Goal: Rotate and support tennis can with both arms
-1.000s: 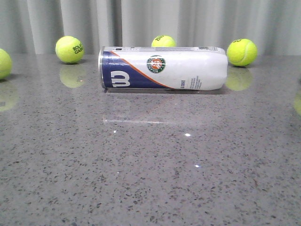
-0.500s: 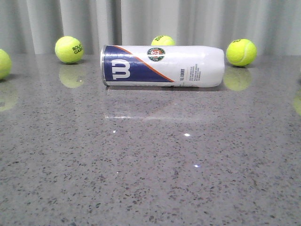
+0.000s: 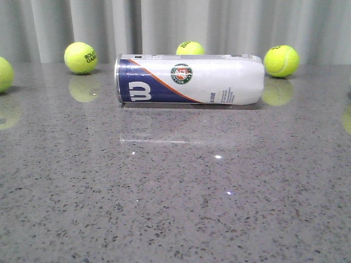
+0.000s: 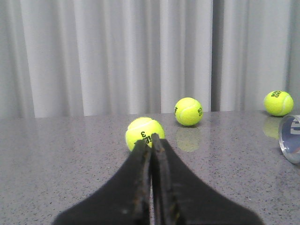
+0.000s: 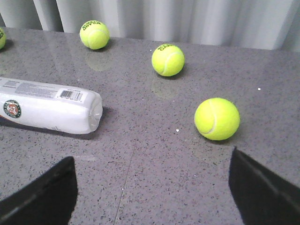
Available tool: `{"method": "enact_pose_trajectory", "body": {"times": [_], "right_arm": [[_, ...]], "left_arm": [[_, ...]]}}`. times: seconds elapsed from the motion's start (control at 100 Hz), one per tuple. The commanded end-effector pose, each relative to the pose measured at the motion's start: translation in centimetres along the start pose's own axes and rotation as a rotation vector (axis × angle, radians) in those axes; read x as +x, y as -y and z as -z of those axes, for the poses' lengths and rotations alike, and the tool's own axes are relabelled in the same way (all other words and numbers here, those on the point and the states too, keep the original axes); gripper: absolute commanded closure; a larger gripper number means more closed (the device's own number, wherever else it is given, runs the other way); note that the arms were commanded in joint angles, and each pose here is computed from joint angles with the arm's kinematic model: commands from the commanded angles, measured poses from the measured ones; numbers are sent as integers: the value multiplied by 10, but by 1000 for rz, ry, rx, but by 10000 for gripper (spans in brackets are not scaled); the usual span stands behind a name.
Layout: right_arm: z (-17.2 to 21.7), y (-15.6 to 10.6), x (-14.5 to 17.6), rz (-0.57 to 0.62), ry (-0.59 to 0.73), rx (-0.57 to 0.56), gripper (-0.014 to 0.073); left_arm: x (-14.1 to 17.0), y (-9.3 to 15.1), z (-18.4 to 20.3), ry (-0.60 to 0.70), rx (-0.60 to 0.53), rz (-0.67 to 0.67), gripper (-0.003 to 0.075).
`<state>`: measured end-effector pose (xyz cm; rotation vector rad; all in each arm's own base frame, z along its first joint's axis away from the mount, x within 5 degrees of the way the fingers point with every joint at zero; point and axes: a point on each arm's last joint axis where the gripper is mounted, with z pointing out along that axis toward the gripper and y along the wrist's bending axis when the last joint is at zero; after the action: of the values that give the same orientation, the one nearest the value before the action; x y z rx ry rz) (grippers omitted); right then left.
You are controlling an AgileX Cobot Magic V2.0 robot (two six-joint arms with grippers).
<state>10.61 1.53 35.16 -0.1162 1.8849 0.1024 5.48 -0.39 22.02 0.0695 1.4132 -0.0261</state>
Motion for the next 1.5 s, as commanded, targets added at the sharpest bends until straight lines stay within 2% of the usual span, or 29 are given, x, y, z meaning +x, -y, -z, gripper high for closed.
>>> {"method": "enact_pose_trajectory", "body": {"times": [0.0,0.2,0.31,0.41,0.63,1.28,1.41,1.49], "right_arm": [[7,-1,-2,-8,147,-14,-49],[14,-1,26,-42,237,-34,-44],[18,-1,30,-43,266,-35,33],[19,-1,30,-43,270,-35,192],[19,-1,30,-43,267,-35,673],[19,-1,30,-43,265,-35,665],[19,-1,30,-43,265,-35,665],[19,-1,30,-43,265,-35,665]], "left_arm": [[6,1,3,69,12,10,741],[6,1,3,69,12,10,741],[6,1,3,69,12,10,741],[6,1,3,69,12,10,741],[6,1,3,69,12,10,741],[6,1,3,71,13,8,741],[1,2,3,121,18,10,741],[-9,0,4,149,10,75,741]]}}
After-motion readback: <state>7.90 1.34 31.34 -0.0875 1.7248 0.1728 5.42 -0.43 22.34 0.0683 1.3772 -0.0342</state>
